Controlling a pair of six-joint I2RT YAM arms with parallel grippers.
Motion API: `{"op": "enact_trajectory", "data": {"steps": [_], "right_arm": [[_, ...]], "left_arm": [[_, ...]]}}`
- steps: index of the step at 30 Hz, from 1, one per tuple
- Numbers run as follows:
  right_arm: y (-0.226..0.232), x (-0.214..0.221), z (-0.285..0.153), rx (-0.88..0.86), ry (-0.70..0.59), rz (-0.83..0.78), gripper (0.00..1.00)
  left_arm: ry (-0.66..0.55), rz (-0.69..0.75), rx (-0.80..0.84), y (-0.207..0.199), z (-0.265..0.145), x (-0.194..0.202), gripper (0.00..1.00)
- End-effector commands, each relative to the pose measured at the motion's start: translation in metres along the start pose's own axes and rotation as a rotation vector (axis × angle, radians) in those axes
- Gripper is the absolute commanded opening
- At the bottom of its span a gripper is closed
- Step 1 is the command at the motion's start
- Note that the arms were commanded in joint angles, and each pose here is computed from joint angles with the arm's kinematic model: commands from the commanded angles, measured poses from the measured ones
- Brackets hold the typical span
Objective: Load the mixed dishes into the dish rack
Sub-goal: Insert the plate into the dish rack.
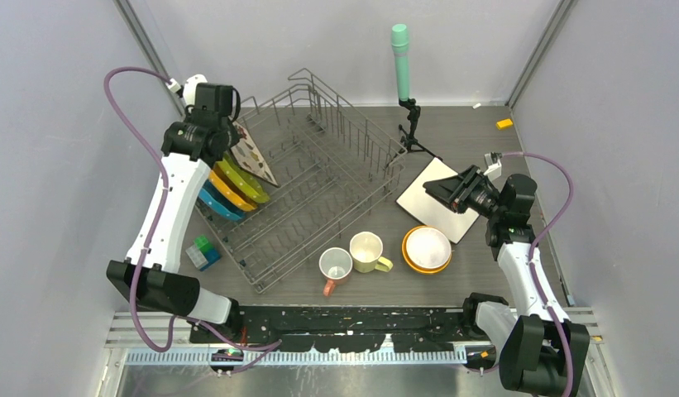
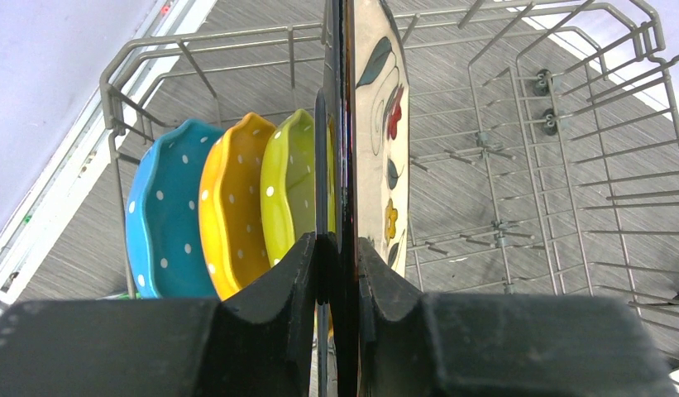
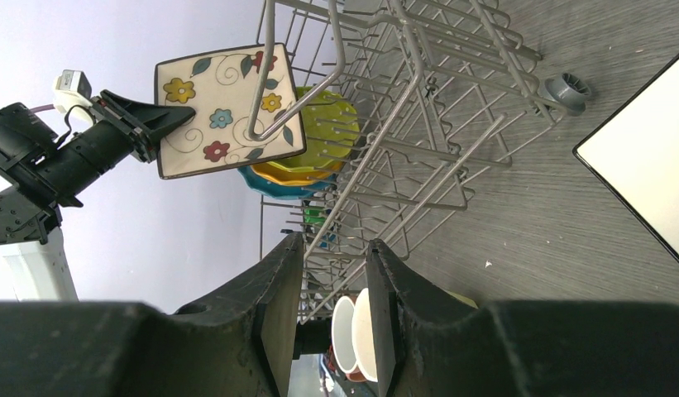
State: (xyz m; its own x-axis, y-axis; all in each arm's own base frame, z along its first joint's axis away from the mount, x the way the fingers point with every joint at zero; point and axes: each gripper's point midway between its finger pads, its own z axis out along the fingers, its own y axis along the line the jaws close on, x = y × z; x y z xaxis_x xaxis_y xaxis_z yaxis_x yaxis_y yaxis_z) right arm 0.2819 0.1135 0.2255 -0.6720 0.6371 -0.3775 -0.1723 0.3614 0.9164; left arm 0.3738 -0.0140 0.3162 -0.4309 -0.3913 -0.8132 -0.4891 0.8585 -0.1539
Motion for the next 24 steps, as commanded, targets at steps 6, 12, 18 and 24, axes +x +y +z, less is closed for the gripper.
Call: {"op": "enact_trajectory", "data": {"steps": [6, 12, 18, 24], "right_arm": [[0.021, -0.006, -0.002, -0.047, -0.008, -0.073, 0.40], [0.020, -0.006, -0.002, -0.044, -0.010, -0.073, 0.40], [0.018, -0.006, -0.001, -0.039, -0.006, -0.071, 0.40], [0.015, -0.004, -0.001, -0.030, -0.005, -0.072, 0.40]], "left_arm": [[-0.228, -0.140, 0.062, -0.006, -0.028, -0.066, 0.00], [-0.217, -0.105, 0.030, -0.005, -0.017, -0.061, 0.00], [-0.186, -0.087, 0.021, -0.008, -0.003, -0.048, 0.00], [-0.150, -0.074, 0.015, -0.012, 0.013, -0.032, 0.00]]}}
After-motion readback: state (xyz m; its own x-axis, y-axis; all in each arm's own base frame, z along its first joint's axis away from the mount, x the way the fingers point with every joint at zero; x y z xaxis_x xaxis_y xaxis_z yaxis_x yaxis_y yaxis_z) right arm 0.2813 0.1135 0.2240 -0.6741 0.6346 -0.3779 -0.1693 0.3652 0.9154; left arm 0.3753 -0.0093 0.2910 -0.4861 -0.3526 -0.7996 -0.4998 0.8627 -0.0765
